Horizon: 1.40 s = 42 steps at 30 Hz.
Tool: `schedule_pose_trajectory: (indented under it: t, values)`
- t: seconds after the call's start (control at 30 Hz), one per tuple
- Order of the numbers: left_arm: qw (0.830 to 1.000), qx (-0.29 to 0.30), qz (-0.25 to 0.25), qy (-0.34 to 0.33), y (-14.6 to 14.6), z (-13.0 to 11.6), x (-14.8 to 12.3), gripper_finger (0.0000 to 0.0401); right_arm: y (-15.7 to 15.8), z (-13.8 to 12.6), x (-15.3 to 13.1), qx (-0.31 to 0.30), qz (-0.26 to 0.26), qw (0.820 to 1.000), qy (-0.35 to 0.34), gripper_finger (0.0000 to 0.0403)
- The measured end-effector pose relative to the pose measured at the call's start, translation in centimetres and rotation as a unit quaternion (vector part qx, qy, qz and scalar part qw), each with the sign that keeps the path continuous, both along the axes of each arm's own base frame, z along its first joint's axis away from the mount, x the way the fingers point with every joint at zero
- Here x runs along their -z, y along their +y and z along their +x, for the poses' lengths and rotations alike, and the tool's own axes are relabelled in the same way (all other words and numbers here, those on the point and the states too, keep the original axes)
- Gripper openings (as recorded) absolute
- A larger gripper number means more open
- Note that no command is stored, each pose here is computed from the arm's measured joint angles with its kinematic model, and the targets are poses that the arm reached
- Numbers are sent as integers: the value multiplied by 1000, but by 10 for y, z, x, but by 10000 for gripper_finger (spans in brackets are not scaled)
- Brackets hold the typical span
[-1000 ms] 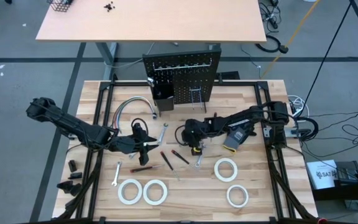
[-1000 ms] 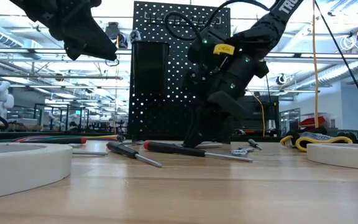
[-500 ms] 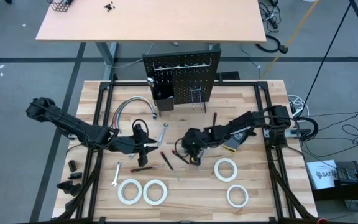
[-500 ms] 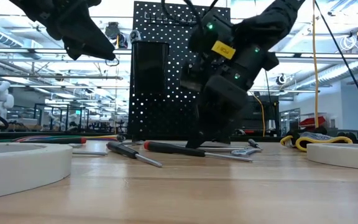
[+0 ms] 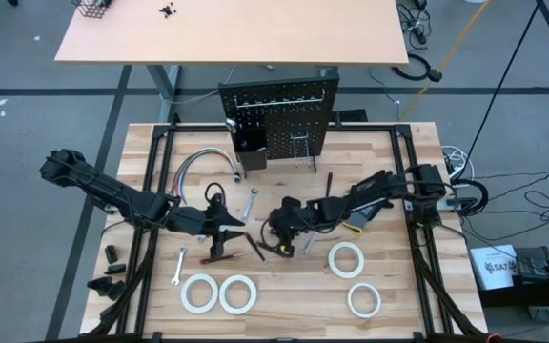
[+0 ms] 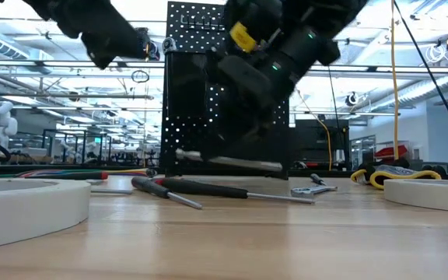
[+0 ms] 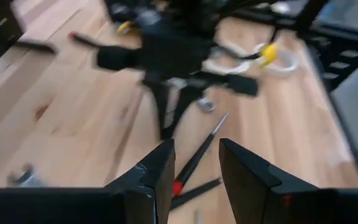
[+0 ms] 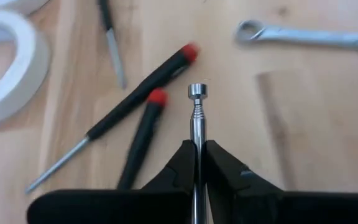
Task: Hang tools onto peg board
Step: Put the magnet pick up tool into the peg board
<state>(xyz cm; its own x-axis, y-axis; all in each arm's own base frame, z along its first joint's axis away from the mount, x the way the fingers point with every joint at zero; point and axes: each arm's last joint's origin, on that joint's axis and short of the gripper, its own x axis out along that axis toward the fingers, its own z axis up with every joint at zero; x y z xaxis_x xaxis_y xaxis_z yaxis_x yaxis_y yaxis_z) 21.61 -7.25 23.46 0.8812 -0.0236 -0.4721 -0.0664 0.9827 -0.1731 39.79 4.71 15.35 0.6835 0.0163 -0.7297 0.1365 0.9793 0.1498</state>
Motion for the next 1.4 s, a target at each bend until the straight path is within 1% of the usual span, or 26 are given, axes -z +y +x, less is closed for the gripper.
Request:
schedule_pose_trajectory:
  t: [0.07,0.2,0.47,0.57,0.63,0.7,0.77,0.83,0.9,0.97,1.03,1.1,1.17,1.2,1.23,1.4]
  values:
    - [1000,15,2,-15,-1,1,-3,128,0,4,-8,6,-5,1000,2,12]
    - [999,23,8,-38,-2,3,-7,128,0,7,-20,31,-18,999,21,12]
    - [998,49,17,-43,-3,4,-8,128,11,11,-39,44,-18,998,35,11]
    - [997,50,18,-47,-2,2,-10,128,15,7,-44,58,-15,998,36,11]
    - [997,45,11,-70,0,-1,-16,128,18,2,-55,69,-13,997,29,11]
    - [992,35,-12,-119,4,-8,-19,128,22,-5,-71,84,-27,996,4,11]
    - [983,25,-34,-177,10,-18,-19,128,25,-13,-93,93,-42,994,-31,11]
    - [970,11,-64,-234,16,-26,-15,128,27,-22,-119,102,-42,991,-78,11]
    - [953,-2,-102,-285,21,-32,-7,128,30,-29,-145,93,-34,986,-137,11]
    - [936,-6,-133,-325,23,-36,-1,128,34,-34,-168,77,-31,976,-202,11]
    - [918,-4,-156,-366,25,-39,-2,128,35,-38,-187,67,-34,963,-257,11]
    - [906,-2,-164,-391,25,-39,-5,128,35,-38,-198,65,-32,952,-297,11]
    - [898,-1,-169,-407,24,-37,-9,128,34,-36,-203,65,-32,943,-325,11]
    - [896,-1,-167,-412,23,-35,-12,128,33,-34,-204,68,-32,938,-338,11]
    - [897,-1,-161,-411,22,-32,-14,128,31,-32,-205,71,-30,935,-346,11]
    - [918,0,-130,-375,18,-18,-6,128,24,-23,-207,88,-16,917,-388,11]
